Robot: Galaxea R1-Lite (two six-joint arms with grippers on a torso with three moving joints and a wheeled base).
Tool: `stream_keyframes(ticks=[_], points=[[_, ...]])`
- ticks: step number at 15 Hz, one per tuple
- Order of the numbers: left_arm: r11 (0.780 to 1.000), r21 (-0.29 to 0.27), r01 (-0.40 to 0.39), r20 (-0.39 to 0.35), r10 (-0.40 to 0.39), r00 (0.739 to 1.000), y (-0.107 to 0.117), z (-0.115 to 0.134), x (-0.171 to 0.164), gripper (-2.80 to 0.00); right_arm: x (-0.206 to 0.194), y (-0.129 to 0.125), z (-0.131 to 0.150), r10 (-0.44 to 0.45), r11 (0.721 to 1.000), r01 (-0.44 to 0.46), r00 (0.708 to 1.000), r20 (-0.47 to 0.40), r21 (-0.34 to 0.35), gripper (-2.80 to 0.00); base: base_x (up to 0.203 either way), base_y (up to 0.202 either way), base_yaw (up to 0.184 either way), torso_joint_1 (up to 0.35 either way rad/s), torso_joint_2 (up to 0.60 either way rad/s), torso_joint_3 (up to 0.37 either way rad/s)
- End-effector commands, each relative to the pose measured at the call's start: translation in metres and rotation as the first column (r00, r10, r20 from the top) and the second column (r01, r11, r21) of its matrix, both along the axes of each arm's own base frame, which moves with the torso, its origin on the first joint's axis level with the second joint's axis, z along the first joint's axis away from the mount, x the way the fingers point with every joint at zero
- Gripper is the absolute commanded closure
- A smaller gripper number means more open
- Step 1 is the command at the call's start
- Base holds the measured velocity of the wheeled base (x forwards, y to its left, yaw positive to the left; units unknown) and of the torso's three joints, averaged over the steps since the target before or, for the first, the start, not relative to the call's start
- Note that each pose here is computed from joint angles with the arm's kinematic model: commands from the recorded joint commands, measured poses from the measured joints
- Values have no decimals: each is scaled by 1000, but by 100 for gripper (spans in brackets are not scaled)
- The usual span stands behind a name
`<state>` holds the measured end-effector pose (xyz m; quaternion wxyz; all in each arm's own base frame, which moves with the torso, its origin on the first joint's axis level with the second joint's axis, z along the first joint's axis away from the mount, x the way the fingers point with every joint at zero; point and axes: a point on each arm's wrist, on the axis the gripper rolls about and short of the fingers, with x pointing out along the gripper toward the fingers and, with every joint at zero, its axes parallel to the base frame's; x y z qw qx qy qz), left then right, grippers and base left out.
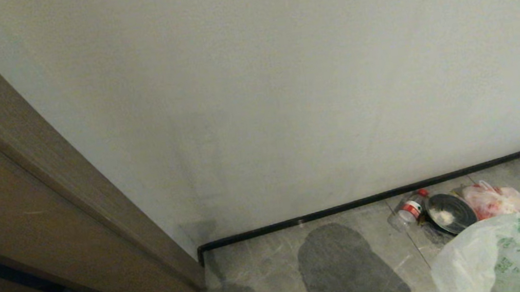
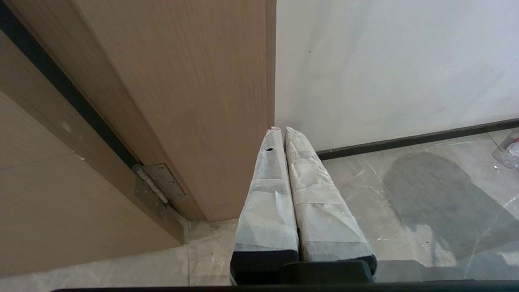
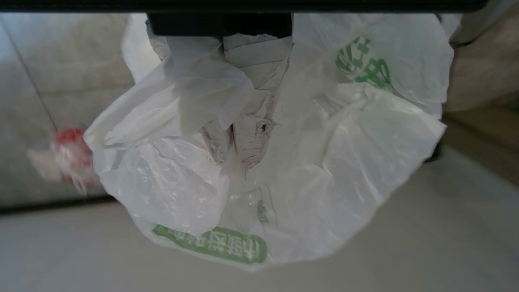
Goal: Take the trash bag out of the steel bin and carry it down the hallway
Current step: Put the trash bag at the door
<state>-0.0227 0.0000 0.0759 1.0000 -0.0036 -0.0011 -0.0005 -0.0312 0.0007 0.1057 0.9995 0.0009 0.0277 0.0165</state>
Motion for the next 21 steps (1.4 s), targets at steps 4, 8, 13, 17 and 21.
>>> stream_keyframes(ticks=[4, 8, 13, 17, 21], points=[[1000, -1, 1, 1, -1, 1000, 0, 0, 0, 0, 60, 2, 112, 86, 993, -109, 936, -341, -48, 0, 0, 0, 0, 0, 0, 0], [1000, -1, 0, 1, 0, 1000, 0, 0, 0, 0, 170, 14, 142, 125, 975, -207, 803, -582, -76, 0, 0, 0, 0, 0, 0, 0], [1000, -1, 1, 1, -1, 1000, 0, 0, 0, 0, 300, 57, 111, 52, 951, -258, 682, -729, -173, 0, 0, 0, 0, 0, 0, 0], [1000, -1, 1, 1, -1, 1000, 0, 0, 0, 0, 349, 98, 61, 18, 952, -224, 724, -690, -211, 0, 0, 0, 0, 0, 0, 0], [1000, -1, 1, 1, -1, 1000, 0, 0, 0, 0, 388, 125, 11, -91, 946, -121, 793, -602, -301, 0, 0, 0, 0, 0, 0, 0]])
